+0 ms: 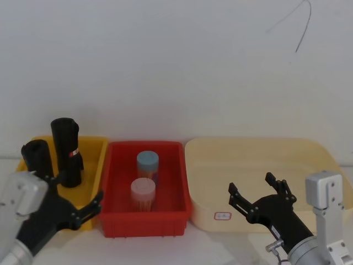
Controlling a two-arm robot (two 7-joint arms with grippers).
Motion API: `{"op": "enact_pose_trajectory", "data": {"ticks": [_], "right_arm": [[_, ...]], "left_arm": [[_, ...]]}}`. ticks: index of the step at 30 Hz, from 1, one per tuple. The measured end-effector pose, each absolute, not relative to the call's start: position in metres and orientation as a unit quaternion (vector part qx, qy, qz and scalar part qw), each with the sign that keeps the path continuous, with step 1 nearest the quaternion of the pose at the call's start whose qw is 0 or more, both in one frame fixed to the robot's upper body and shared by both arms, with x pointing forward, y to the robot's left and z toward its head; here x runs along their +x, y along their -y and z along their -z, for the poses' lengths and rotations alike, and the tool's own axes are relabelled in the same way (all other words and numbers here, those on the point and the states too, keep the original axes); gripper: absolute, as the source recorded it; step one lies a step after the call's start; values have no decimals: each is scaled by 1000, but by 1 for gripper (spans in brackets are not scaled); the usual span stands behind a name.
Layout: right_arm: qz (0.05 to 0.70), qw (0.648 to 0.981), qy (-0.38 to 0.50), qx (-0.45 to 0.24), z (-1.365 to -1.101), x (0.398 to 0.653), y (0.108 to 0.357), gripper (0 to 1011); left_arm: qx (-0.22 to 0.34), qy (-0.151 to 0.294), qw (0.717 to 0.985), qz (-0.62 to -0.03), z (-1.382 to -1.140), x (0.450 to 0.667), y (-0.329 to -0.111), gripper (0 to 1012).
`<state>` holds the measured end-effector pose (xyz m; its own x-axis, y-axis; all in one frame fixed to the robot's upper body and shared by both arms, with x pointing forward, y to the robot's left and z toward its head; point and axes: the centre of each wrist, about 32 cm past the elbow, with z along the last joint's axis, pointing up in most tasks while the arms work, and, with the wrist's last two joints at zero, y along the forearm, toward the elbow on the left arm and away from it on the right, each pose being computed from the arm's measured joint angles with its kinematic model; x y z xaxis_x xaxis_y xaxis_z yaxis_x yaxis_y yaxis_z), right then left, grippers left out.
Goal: Pick up the garbage bag with the one hand and transfer it to the other hand.
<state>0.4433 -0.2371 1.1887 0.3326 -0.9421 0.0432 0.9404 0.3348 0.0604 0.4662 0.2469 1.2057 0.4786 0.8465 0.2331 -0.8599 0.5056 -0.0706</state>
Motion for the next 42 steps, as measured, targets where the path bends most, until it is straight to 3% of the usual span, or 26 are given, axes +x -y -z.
{"op": "enact_pose_trajectory", "data": {"ticks": [9,23,42], "right_arm": [[577,816,35,12,-1189,443,237,1000],[577,816,35,12,-1189,443,237,1000],[577,816,35,12,-1189,443,237,1000]], "left_arm": [[21,108,854,-509,-1212,461,-275,1000],[17,72,837,-543,-1224,473,-308,1000],[25,40,828,-558,-1226,494,-316,1000]]}}
